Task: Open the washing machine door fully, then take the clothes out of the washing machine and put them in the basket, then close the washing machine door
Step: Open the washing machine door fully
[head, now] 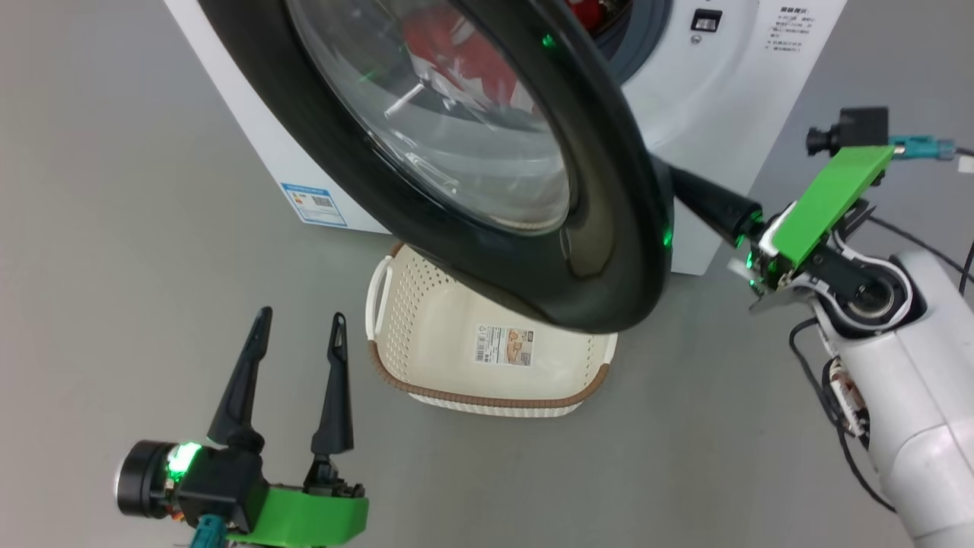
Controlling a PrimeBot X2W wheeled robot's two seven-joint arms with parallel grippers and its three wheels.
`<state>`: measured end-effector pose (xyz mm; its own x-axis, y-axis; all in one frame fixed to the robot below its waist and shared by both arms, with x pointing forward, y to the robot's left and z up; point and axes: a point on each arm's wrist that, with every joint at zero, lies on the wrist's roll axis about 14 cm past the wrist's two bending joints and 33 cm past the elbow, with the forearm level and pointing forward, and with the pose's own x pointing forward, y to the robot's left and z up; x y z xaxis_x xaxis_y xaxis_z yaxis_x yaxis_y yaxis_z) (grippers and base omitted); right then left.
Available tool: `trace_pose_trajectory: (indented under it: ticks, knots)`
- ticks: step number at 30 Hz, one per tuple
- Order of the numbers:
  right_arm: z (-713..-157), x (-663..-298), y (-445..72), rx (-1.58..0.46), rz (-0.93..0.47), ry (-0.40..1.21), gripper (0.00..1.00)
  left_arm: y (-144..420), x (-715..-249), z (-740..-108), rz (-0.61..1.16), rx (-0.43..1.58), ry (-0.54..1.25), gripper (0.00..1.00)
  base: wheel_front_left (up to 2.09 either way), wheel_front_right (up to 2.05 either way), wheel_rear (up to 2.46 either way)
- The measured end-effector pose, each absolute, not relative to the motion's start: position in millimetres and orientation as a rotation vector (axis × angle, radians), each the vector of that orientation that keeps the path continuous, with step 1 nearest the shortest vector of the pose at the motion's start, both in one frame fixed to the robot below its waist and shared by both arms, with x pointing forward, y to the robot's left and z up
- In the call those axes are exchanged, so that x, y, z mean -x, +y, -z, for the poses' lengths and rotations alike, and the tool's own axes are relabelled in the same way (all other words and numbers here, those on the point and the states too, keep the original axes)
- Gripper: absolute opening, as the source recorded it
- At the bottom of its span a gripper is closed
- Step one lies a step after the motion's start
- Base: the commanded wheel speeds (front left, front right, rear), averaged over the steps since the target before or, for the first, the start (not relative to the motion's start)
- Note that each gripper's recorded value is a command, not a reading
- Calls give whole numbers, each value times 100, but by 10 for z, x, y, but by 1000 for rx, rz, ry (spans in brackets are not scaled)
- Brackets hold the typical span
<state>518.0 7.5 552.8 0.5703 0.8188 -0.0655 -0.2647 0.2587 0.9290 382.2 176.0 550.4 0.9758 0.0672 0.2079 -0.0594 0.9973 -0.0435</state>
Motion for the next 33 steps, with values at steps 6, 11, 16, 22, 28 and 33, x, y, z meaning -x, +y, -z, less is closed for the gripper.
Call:
trace_pose_trajectory:
  ticks: [6, 11, 16, 22, 28, 33]
  knots:
    - [-5533, -4915, 275, -1056, -884, 676, 0, 1812, -3739, -5555, -81, 35, -224, 100, 0, 0, 0]
    - [-5584, -4746, 427, -1050, -951, 700, 0, 1846, -3668, -5549, -95, 35, -221, 100, 0, 0, 0]
    - [-5607, -4590, 530, -1040, -1004, 726, 0, 1884, -3624, -5598, -112, 32, -235, 100, 0, 0, 0]
    - [-5608, -4377, 647, -1020, -1065, 767, 0, 1914, -3548, -5601, -125, 33, -236, 100, 0, 0, 0]
    - [-5553, -4146, 787, -1021, -1116, 825, 0, 1951, -3496, -5638, -137, 32, -247, 100, 0, 0, 0]
    - [-5538, -4017, 904, -1047, -1147, 862, 0, 1990, -3428, -5629, -154, 31, -243, 100, 0, 0, 0]
